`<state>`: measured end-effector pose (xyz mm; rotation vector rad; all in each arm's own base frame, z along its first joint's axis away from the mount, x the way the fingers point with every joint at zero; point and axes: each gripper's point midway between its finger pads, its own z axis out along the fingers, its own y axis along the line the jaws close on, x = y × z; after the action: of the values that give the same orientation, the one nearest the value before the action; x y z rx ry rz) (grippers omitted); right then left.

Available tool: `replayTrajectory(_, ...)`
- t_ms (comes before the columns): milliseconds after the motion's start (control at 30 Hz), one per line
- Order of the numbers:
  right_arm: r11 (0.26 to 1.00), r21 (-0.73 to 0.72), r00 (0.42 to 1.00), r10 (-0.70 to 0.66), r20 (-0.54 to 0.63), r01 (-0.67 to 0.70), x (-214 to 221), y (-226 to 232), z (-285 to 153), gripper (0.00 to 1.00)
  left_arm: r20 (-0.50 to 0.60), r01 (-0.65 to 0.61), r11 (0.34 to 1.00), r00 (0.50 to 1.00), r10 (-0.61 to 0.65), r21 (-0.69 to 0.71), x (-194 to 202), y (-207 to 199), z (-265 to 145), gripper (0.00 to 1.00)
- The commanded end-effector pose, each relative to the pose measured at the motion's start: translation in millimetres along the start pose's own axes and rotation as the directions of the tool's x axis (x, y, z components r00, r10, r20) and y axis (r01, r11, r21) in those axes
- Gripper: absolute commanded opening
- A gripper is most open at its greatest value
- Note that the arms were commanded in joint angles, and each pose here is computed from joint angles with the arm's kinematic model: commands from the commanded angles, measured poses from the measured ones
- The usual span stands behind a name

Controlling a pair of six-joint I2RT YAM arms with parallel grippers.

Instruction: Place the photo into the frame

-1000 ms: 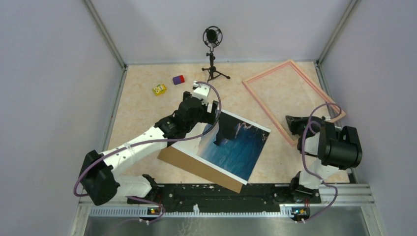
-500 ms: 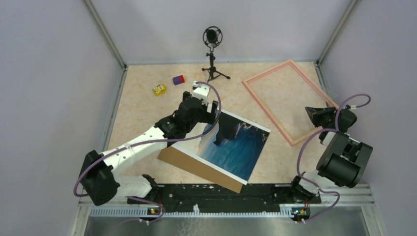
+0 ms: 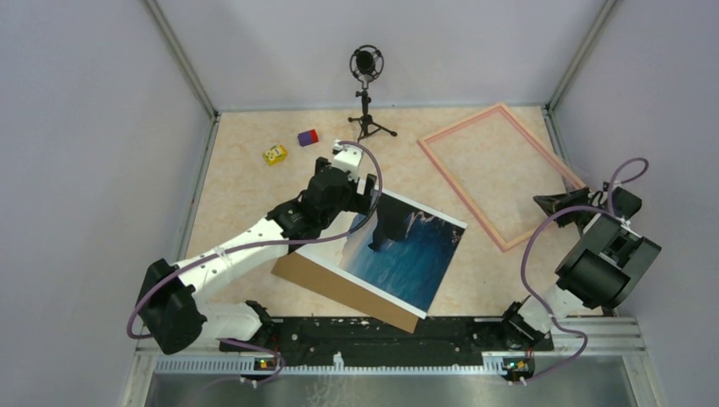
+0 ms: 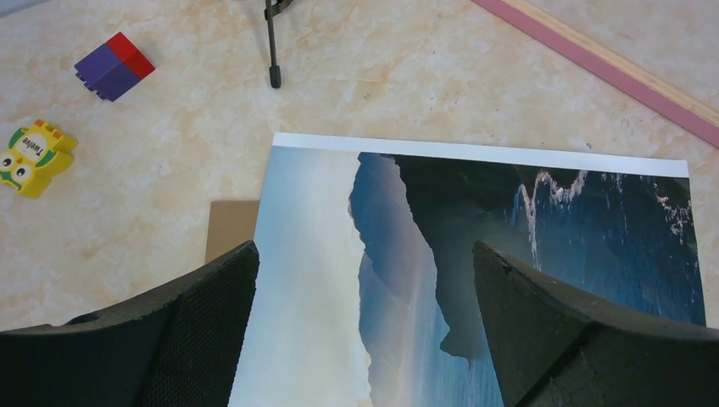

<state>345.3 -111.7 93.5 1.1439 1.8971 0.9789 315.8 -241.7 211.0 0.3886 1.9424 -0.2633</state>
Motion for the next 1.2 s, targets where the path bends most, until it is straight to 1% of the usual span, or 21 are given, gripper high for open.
replayTrajectory(0, 0.995, 0.084, 0.999, -0.050, -0.011, 0.051, -4.4, -4.8, -16.0, 0.00, 0.069, -0.003, 1.000, 0.998, 0.003, -0.008, -22.2, 0.0, -7.8, 0.99)
replayTrajectory(233, 0.989, 0.132, 0.997, -0.071, -0.019, 0.073, -4.6, 2.9, -28.2, 0.00, 0.098, -0.060, 0.998, 0.993, 0.060, -0.005, -26.6, -12.9, -17.3, 0.99)
replayTrajectory(400, 0.981, 0.169, 0.995, -0.085, -0.060, 0.094, -2.5, -3.0, -30.4, 0.00, 0.111, -0.091, 0.996, 0.990, 0.088, 0.018, -25.8, -25.8, -22.6, 0.99)
replayTrajectory(633, 0.984, 0.144, 0.991, -0.094, -0.098, 0.108, -5.9, -6.8, -21.6, 0.00, 0.112, -0.140, 0.988, 0.985, 0.132, 0.069, -15.9, -53.5, -30.5, 0.99)
replayTrajectory(833, 0.979, 0.147, 0.990, -0.133, -0.057, 0.140, -22.3, -7.4, -19.6, 0.00, 0.129, -0.146, 0.986, 0.983, 0.135, 0.081, -17.9, -59.8, -37.9, 0.99)
replayTrajectory(967, 0.980, 0.109, 0.986, -0.162, -0.036, 0.165, -32.1, 3.1, -18.1, 0.00, 0.136, -0.140, 0.987, 0.982, 0.129, 0.080, -20.2, -58.7, -40.1, 0.99)
replayTrajectory(1167, 0.974, 0.135, 0.984, -0.180, -0.005, 0.179, -40.8, 5.1, -21.8, 0.00, 0.139, -0.140, 0.987, 0.982, 0.128, 0.079, -20.7, -58.5, -40.3, 0.99)
